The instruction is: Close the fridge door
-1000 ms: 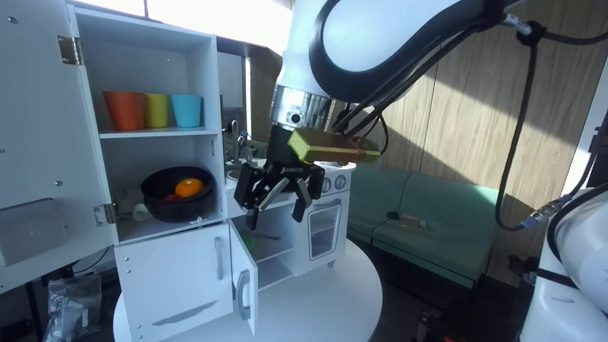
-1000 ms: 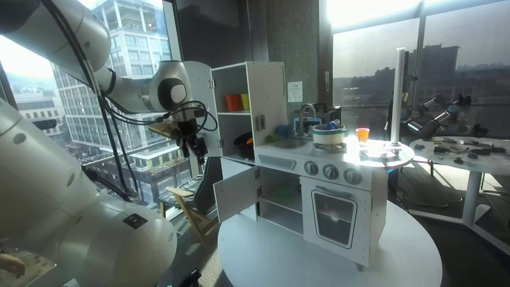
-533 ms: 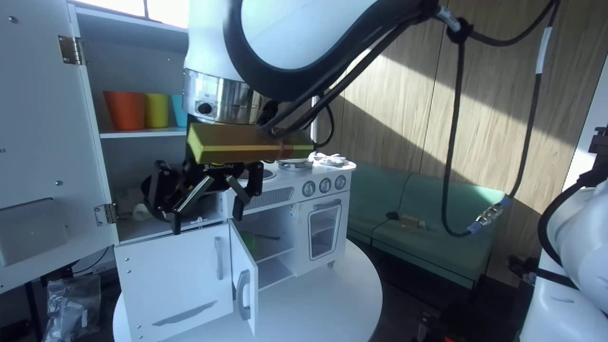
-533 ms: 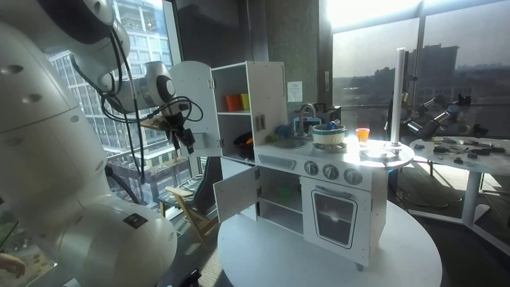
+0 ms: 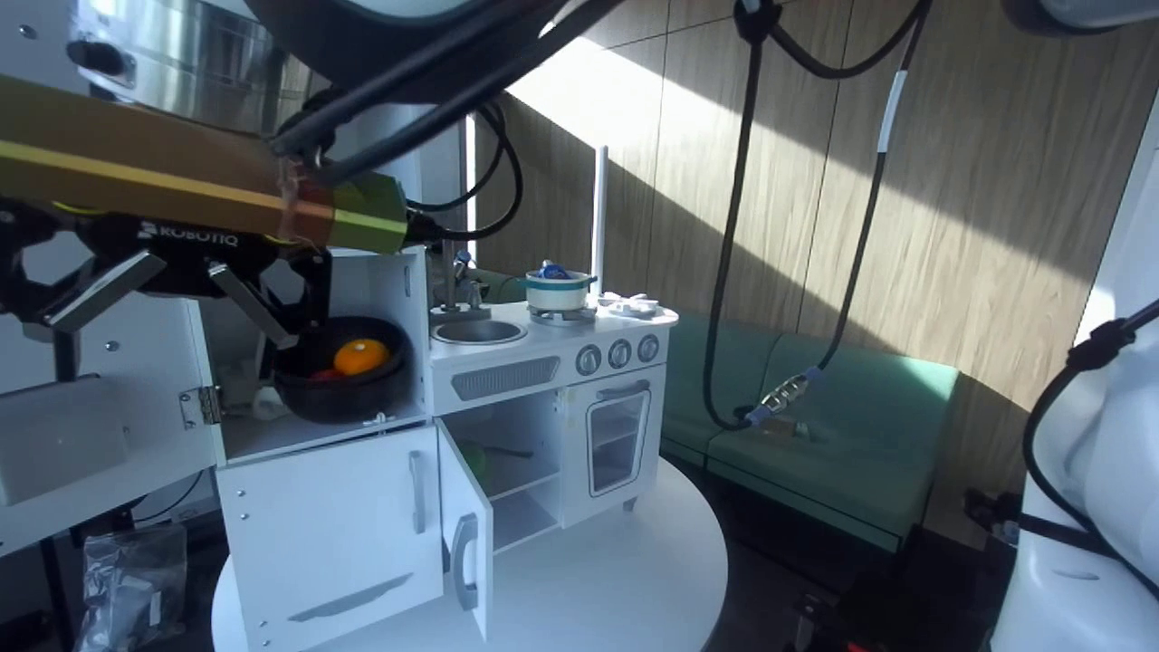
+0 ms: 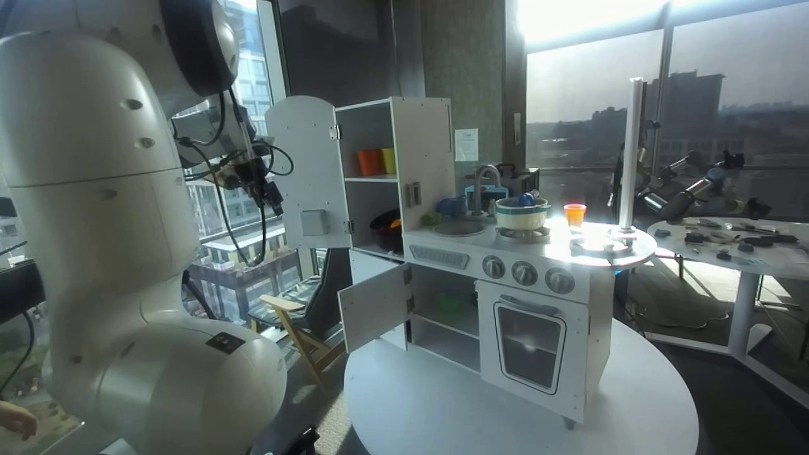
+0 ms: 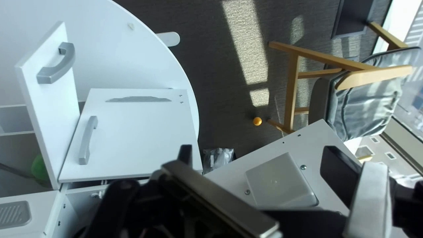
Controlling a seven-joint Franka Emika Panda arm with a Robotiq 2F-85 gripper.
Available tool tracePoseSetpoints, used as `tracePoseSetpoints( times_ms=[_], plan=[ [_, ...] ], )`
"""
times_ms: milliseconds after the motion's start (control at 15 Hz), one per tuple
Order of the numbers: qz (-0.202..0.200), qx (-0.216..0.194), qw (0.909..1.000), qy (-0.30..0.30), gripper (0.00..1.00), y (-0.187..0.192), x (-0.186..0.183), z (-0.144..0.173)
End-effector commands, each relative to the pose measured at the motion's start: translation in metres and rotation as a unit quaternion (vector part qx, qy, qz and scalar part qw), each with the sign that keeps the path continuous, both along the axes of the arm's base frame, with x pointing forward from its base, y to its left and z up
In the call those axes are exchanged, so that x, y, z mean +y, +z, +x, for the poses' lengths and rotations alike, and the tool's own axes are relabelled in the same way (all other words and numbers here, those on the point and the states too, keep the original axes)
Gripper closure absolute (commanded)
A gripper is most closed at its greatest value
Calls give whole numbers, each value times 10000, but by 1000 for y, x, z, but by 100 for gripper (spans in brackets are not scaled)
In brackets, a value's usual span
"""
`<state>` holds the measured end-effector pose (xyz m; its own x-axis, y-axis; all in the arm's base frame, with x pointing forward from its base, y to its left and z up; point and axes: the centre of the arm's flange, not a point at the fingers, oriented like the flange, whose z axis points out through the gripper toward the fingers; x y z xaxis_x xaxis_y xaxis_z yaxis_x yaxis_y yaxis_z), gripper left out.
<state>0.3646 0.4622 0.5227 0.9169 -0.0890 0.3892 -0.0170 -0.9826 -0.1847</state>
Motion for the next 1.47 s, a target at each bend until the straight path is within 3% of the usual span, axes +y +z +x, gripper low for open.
tracePoseSetpoints(
  times_ms=[0,333,733,800,867,933,1400],
  plan=[
    [221,-292,9993,7,0,25,48,4],
    [629,-971,9924,-408,0,56,66,8],
    [1567,-1433,9708,-1116,0,130,63,5],
    [1619,-1524,9686,-1111,0,140,63,2],
    [1517,-1468,9727,-967,0,143,64,-2],
    [1451,-1343,9753,-984,0,126,55,2],
    [1309,-1393,9750,-1132,0,118,61,6]
  ],
)
